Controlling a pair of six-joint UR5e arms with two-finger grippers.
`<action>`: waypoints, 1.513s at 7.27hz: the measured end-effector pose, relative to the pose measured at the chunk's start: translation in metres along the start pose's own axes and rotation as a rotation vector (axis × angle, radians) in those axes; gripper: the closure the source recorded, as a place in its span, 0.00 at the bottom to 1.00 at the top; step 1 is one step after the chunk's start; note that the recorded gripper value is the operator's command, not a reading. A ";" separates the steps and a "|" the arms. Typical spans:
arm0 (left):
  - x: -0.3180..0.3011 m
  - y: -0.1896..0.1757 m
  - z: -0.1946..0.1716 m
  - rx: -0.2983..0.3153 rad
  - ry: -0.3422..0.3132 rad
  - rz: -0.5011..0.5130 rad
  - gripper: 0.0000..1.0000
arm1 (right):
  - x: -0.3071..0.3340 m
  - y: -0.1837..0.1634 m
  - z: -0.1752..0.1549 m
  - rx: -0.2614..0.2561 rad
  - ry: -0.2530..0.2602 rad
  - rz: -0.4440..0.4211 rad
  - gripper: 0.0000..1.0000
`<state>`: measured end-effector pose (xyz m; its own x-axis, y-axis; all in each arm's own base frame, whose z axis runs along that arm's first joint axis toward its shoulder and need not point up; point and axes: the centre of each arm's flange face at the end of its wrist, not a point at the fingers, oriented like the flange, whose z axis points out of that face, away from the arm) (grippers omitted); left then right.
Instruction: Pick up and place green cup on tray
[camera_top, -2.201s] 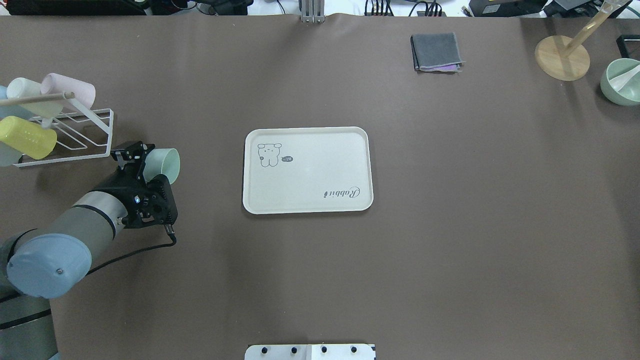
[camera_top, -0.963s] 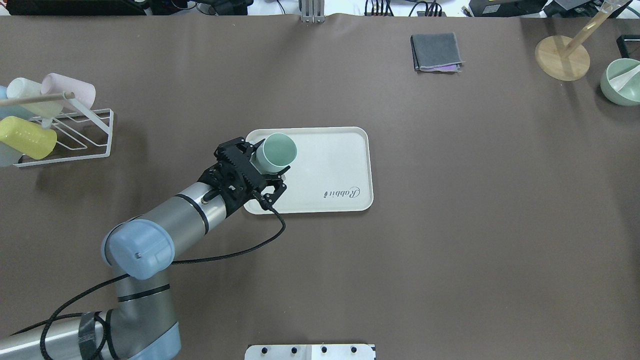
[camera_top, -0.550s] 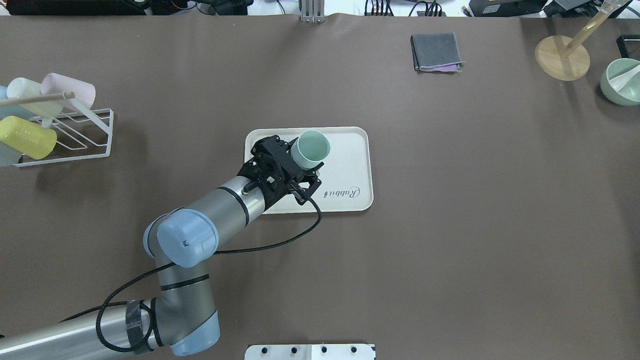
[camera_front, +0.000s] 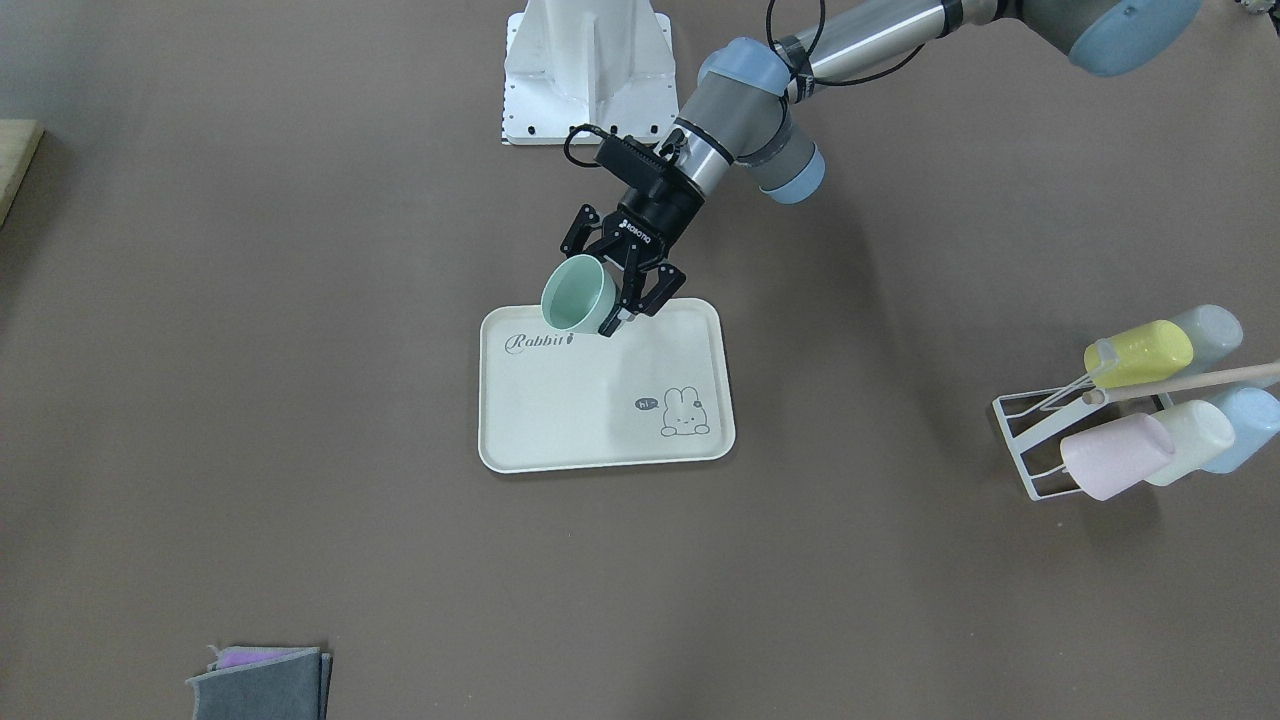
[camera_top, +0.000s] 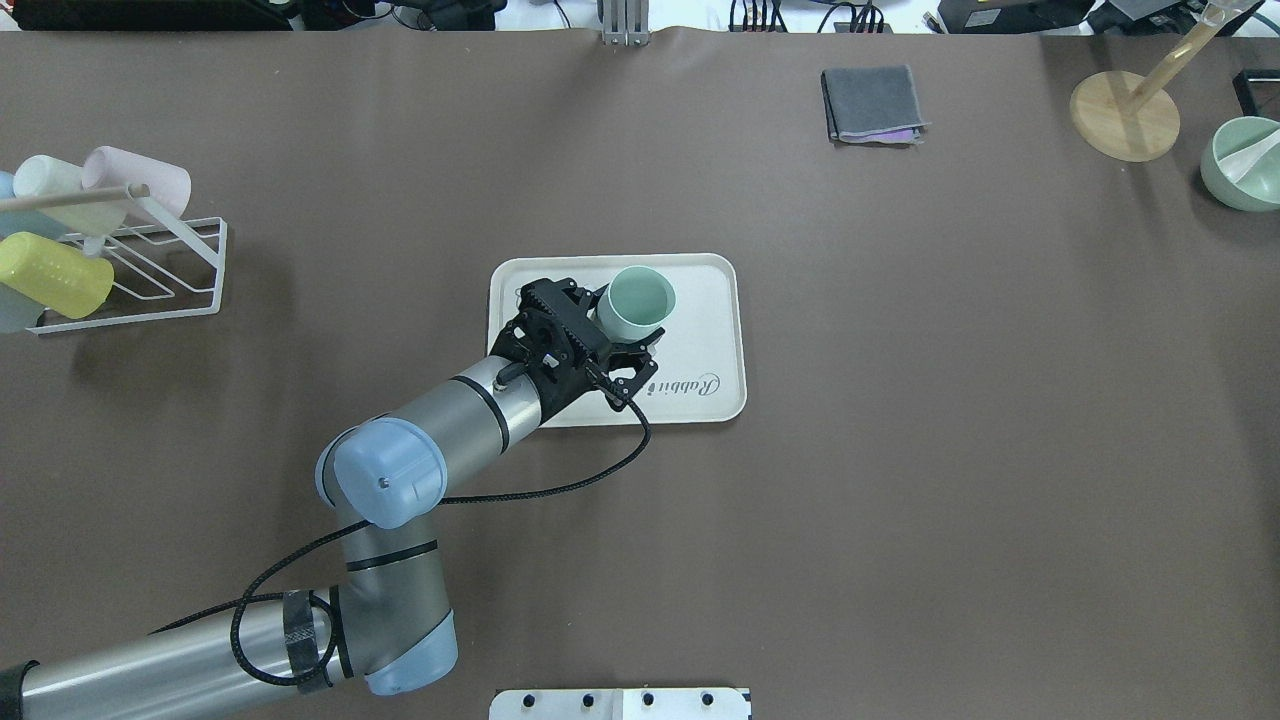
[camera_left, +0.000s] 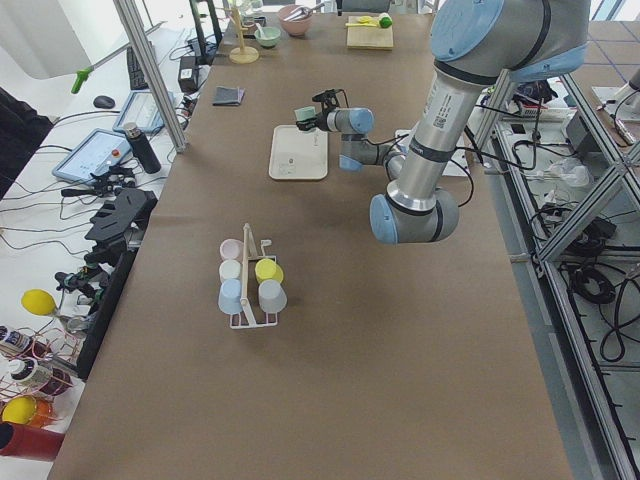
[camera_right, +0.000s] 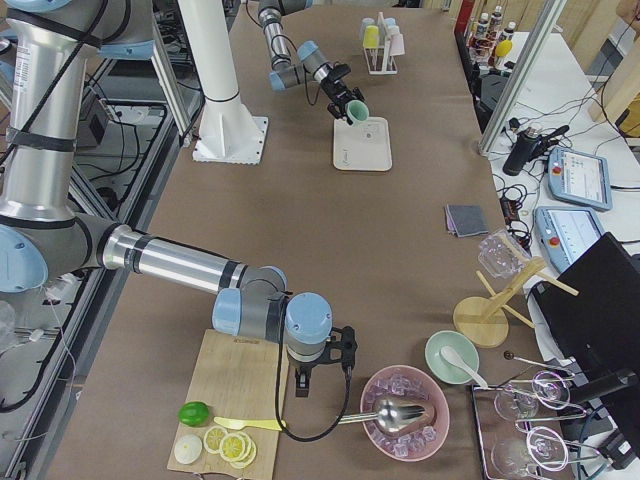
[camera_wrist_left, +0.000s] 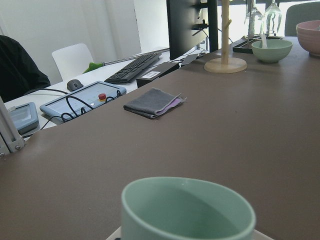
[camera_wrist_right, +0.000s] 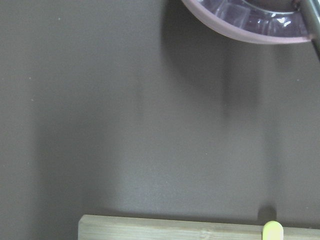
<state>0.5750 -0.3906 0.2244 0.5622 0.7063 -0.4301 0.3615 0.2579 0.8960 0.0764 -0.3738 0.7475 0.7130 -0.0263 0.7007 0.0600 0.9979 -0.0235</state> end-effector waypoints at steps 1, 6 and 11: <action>-0.004 0.008 0.003 0.011 0.002 -0.038 1.00 | 0.000 0.000 0.000 0.000 0.000 0.000 0.00; -0.054 0.016 0.028 0.050 -0.066 -0.087 1.00 | 0.000 0.000 0.000 0.000 -0.001 0.000 0.00; -0.063 0.019 0.063 0.017 -0.108 -0.068 1.00 | -0.001 -0.001 -0.001 0.002 -0.001 -0.002 0.00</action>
<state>0.5935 -0.4715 0.2615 0.6126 0.6123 -0.4999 0.4133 0.2911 0.8628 0.0763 -0.3744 0.7462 0.7120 -0.0280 0.7016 0.0598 0.9980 -0.0208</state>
